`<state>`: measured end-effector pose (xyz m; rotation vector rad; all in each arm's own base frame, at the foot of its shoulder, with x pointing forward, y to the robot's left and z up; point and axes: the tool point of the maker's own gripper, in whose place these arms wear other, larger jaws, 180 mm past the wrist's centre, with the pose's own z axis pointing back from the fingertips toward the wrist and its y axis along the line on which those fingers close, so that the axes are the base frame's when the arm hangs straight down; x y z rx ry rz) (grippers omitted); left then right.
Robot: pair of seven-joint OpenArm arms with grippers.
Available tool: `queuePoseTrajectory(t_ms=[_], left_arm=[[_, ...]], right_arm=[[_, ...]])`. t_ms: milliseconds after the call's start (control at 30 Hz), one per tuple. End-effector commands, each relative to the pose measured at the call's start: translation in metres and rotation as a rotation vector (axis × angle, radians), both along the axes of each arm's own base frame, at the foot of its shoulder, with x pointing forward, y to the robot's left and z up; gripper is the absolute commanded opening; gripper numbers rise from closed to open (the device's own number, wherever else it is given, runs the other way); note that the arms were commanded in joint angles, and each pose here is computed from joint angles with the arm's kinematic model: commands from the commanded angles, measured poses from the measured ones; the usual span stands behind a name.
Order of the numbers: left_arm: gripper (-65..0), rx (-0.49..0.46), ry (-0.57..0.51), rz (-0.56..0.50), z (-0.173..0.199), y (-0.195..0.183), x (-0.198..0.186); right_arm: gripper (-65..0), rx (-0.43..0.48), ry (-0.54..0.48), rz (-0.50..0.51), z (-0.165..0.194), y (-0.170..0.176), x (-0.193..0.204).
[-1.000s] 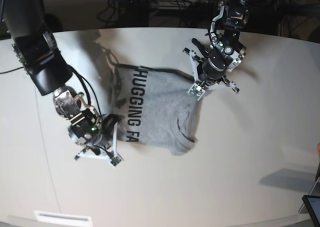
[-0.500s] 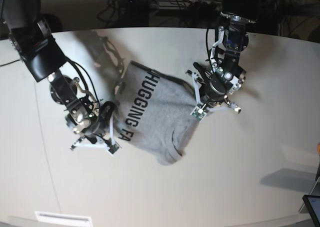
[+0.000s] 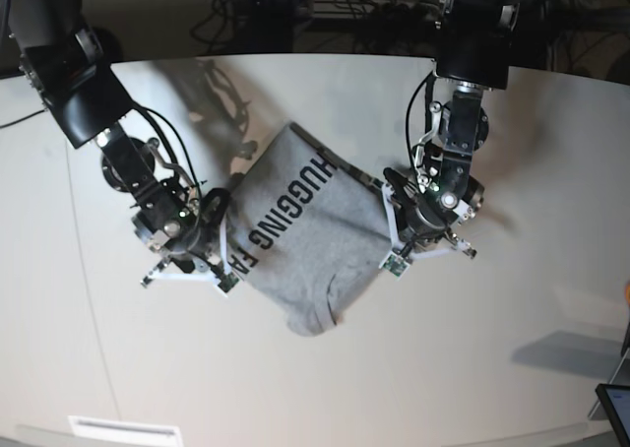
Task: Fold the T-shirt properly
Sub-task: 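Rotate the shirt with both grippers and release it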
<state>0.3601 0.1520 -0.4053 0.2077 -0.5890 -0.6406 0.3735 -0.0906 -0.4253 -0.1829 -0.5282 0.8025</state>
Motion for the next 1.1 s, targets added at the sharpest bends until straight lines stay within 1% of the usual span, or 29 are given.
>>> queuePoseTrajectory(t_ms=[0,133,233,333,467,567,633,900,1067], left_arm=[[-64.3,0.006,-0.015,0.003,0.007,0.002,0.009],[-64.2,0.010,-0.010,-0.051,0.005,-0.015,0.026],[-64.2,0.014,-0.001,-0.085,0.000,-0.024,0.033],[-64.3,0.015,0.011,-0.110,-0.002,-0.036,0.039],[-64.3,-0.006,-0.002,-0.114,0.000,-0.042,0.053],[-64.3,-0.029,-0.015,-0.122,0.004,-0.052,0.066],[-64.3,-0.038,-0.009,-0.122,0.002,-0.056,0.073],[-64.2,-0.125,0.001,-0.148,-0.006,-0.089,0.091],[-64.2,-0.173,-0.013,-0.169,-0.005,-0.108,0.102]], right_arm=[[-65.0,-0.016,0.154,-0.004,-0.025,-0.005,-0.035],[-65.0,-0.016,0.173,-0.001,-0.032,-0.004,-0.044],[-65.0,0.003,0.170,0.023,-0.030,0.005,-0.053],[-65.0,0.006,0.163,0.035,-0.027,0.004,-0.060],[-65.0,0.008,0.170,0.047,-0.024,0.008,-0.069],[-65.0,0.012,0.164,0.057,-0.022,0.009,-0.074],[-65.0,0.017,0.174,0.060,-0.024,0.011,-0.080],[-65.0,0.024,0.220,0.062,-0.037,0.013,-0.103],[-65.0,0.057,0.224,0.081,-0.036,0.025,-0.118]])
